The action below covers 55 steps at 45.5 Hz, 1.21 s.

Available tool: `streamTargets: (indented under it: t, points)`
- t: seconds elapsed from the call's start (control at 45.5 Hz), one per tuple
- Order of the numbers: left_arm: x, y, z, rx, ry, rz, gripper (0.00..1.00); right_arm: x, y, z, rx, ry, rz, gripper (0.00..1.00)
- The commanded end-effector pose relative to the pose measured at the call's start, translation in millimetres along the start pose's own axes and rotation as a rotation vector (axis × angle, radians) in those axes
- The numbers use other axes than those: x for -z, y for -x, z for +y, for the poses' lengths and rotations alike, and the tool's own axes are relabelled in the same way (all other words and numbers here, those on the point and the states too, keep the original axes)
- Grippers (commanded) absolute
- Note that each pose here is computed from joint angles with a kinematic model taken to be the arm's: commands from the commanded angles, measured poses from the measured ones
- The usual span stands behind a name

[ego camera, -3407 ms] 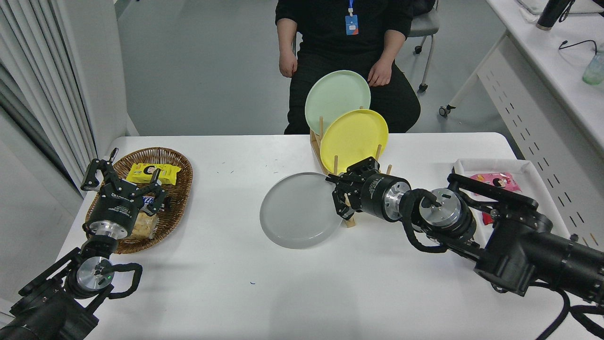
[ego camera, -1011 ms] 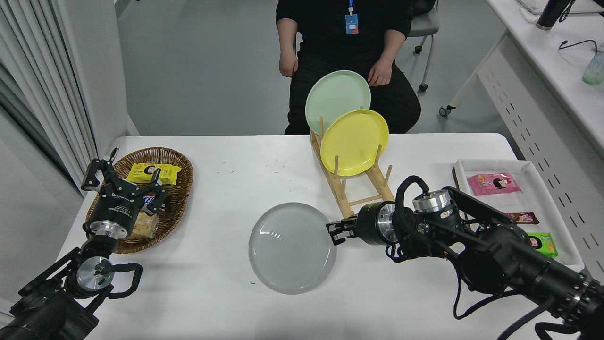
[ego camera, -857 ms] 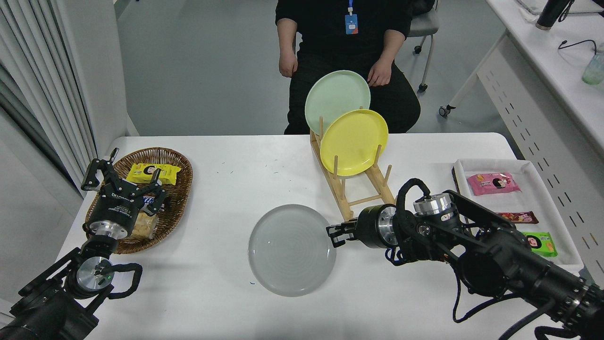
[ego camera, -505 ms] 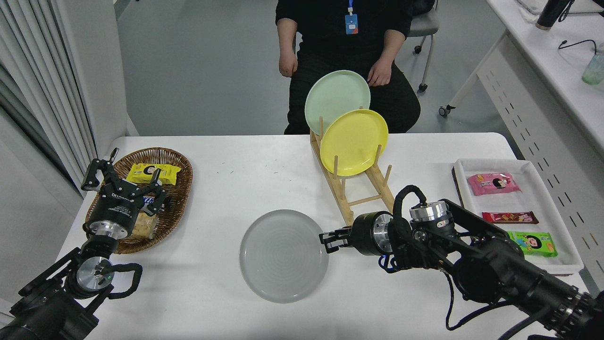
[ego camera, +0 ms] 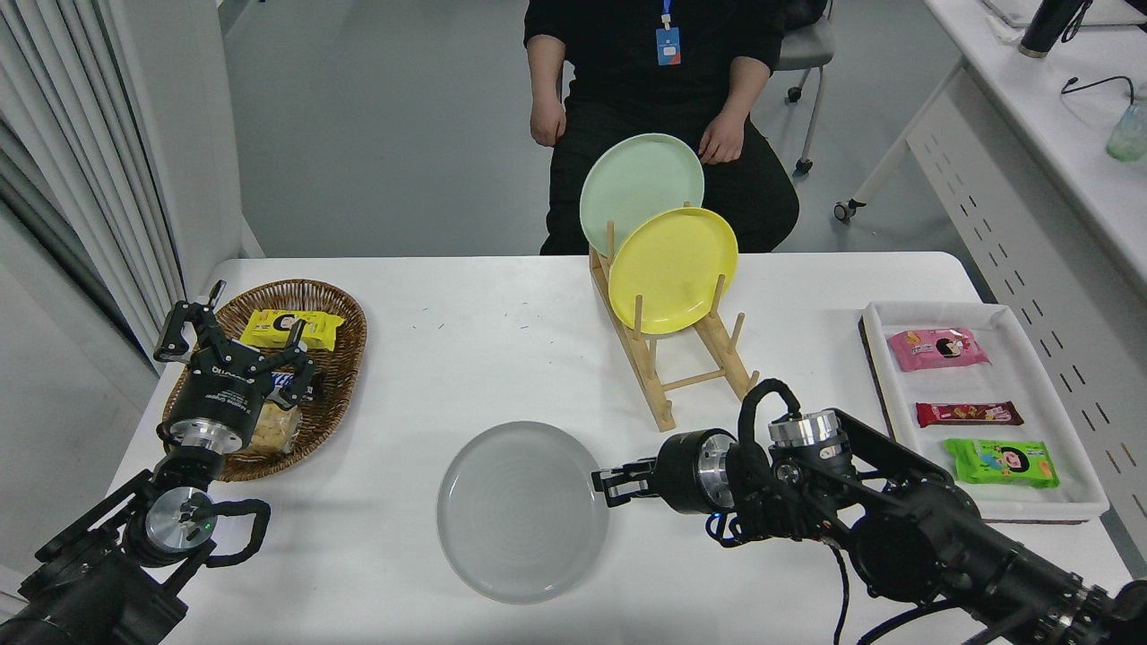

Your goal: Place the plate on the table

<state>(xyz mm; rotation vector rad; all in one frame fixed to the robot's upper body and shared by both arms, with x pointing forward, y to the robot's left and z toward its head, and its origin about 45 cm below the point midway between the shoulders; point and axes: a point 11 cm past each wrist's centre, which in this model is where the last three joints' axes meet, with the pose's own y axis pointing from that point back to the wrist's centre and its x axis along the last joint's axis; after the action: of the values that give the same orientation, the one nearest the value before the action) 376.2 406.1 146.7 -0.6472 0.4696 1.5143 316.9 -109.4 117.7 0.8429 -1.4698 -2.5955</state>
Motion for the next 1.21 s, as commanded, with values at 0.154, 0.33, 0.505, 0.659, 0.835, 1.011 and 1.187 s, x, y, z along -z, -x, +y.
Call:
streamTargets:
  t: [0.154,0.33,0.505,0.659,0.835,1.011,1.187]
  points:
    - [0,0,0,0.0,0.0,0.0,0.98,2,-20,-7,-0.024,0.015,-0.047,0.0]
    - [0,0,0,0.0,0.0,0.0,0.98,3,-29,-10,-0.038,0.018,-0.066,0.0]
    - [0,0,0,0.0,0.001,0.0,0.98,7,-32,-10,-0.029,0.021,-0.095,0.0]
    - [0,0,0,0.0,0.0,0.0,0.98,9,-30,-8,-0.017,0.018,-0.108,0.0]
    - [0,0,0,0.0,0.0,0.0,0.98,11,-28,-7,-0.01,0.013,-0.109,0.0]
    - [0,0,0,0.0,0.001,0.0,0.98,13,-32,-8,-0.017,0.007,-0.112,0.0]
    - [0,0,0,0.0,0.0,0.0,0.98,17,-37,-10,-0.028,-0.008,-0.113,0.0]
